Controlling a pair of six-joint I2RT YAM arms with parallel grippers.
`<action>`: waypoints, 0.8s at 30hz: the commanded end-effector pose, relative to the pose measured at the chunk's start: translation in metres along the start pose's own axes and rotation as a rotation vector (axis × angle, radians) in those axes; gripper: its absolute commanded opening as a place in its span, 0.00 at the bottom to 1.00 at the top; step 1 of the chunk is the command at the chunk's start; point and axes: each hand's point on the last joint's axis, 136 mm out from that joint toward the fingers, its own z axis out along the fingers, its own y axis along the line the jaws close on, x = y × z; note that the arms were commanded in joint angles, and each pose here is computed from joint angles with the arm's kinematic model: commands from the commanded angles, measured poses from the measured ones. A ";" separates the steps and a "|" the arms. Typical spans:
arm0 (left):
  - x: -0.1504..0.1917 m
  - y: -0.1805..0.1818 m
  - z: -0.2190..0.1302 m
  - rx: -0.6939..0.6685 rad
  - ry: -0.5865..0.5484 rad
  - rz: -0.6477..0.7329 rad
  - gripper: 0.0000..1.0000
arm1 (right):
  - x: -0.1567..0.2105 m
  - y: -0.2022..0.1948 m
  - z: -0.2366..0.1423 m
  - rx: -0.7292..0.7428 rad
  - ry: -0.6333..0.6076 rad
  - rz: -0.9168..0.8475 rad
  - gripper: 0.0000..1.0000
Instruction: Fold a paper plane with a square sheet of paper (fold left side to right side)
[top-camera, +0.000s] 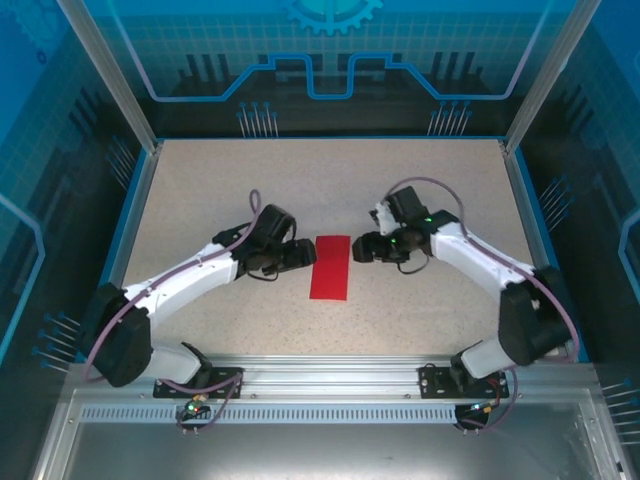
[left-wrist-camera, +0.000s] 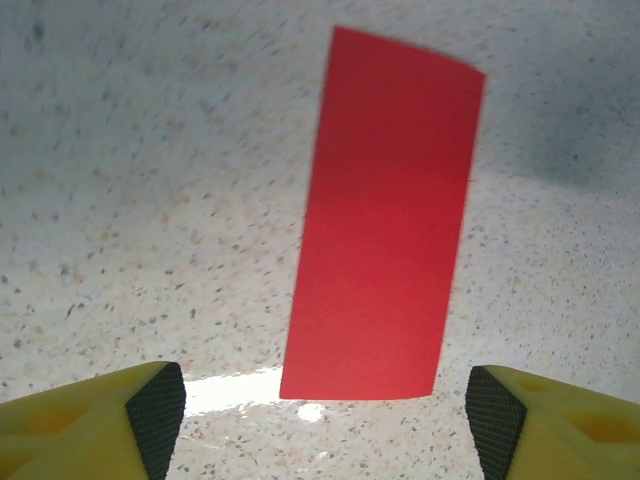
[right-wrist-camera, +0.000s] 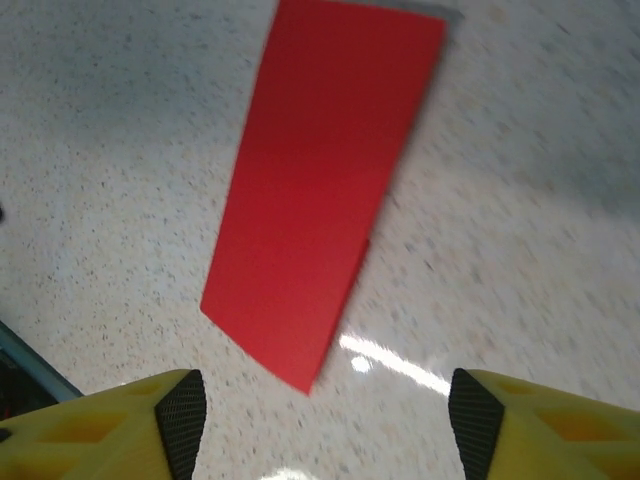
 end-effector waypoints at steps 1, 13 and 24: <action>-0.012 -0.016 -0.002 0.201 -0.020 -0.099 0.80 | -0.033 0.023 0.017 -0.054 -0.050 -0.052 0.64; -0.011 -0.009 0.009 0.264 0.043 -0.139 0.80 | -0.062 0.014 0.101 0.000 0.052 -0.030 0.56; -0.010 -0.006 0.028 0.214 0.102 -0.138 0.79 | -0.054 -0.013 0.117 0.103 0.085 -0.040 0.53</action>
